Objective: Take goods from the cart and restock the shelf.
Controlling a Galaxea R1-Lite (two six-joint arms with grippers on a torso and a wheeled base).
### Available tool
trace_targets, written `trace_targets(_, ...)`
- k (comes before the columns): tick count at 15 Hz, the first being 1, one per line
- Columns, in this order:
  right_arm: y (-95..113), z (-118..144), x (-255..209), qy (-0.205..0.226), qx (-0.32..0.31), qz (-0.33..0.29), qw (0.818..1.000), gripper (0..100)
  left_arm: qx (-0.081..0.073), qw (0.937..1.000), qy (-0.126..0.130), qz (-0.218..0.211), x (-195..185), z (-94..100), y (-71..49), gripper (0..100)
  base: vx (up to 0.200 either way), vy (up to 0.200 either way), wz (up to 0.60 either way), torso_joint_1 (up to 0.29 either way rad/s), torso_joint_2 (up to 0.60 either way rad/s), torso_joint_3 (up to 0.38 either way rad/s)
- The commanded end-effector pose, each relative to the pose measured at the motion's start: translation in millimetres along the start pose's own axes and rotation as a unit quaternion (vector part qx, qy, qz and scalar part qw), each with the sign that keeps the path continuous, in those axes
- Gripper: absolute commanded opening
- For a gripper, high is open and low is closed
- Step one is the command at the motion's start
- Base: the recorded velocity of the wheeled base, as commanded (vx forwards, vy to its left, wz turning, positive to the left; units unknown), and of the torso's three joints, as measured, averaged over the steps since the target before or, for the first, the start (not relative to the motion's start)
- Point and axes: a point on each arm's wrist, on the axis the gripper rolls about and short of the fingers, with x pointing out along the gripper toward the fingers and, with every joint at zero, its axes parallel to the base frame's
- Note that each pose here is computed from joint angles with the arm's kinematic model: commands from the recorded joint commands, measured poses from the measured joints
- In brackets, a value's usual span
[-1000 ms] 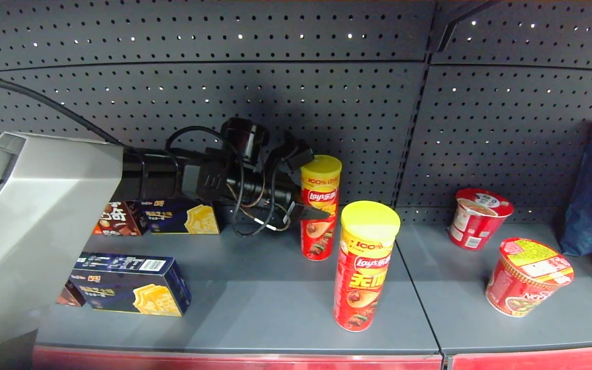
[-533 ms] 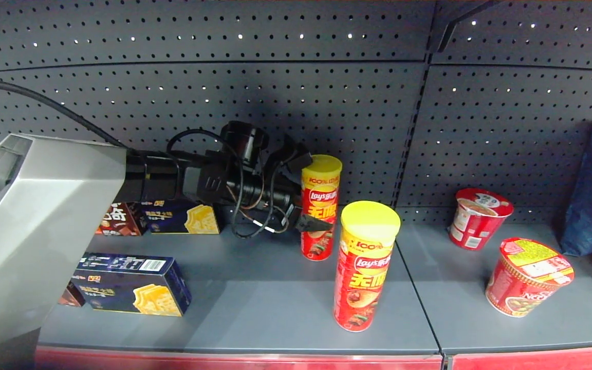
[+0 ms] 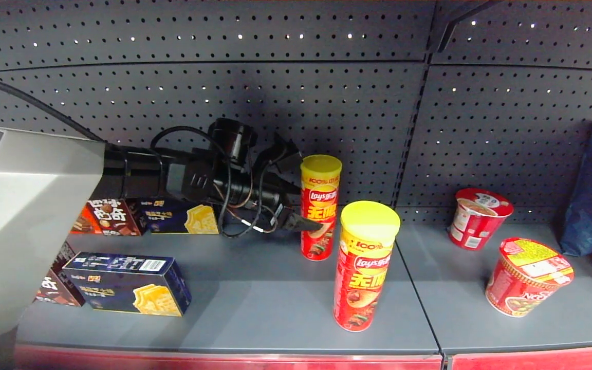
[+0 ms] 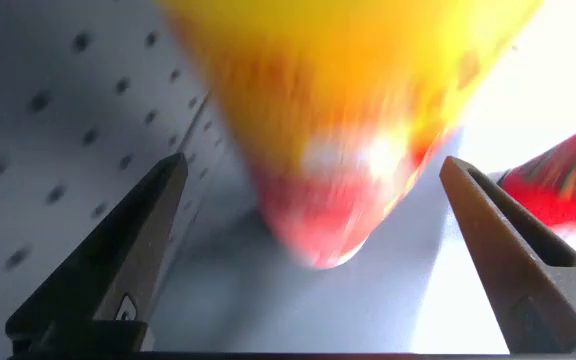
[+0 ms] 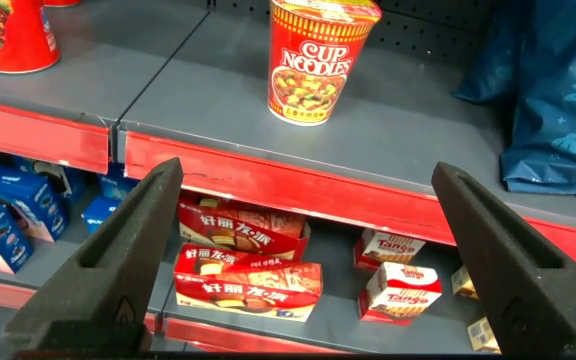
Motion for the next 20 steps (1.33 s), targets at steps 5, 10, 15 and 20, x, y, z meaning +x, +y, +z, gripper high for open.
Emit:
trace_targets(5,0,0,0,0.001,0.0,0.0,1.0,100,-0.01,0.9996,0.013,0.022,-47,-10.4,-8.0,100,0.0,0.0,0.0,0.0,0.0,0.0)
trace_targets(10,0,0,0,0.001,0.0,0.0,1.0,100,-0.003,0.9997,0.006,0.025,-73,-6.5,-34.3,100,0.0,0.0,0.0,0.0,0.0,0.0)
trace_targets(15,0,0,0,0.0,0.008,0.0,1.0,100,0.002,0.9996,-0.002,0.028,-108,0.2,-69.7,100,0.0,0.0,0.0,0.0,0.0,0.0)
trace_targets(20,-10,50,10,0.023,0.091,0.033,0.995,100,0.029,0.9946,0.005,0.1,-148,16.1,-120.2,100,0.0,0.0,0.0,0.0,0.0,0.0)
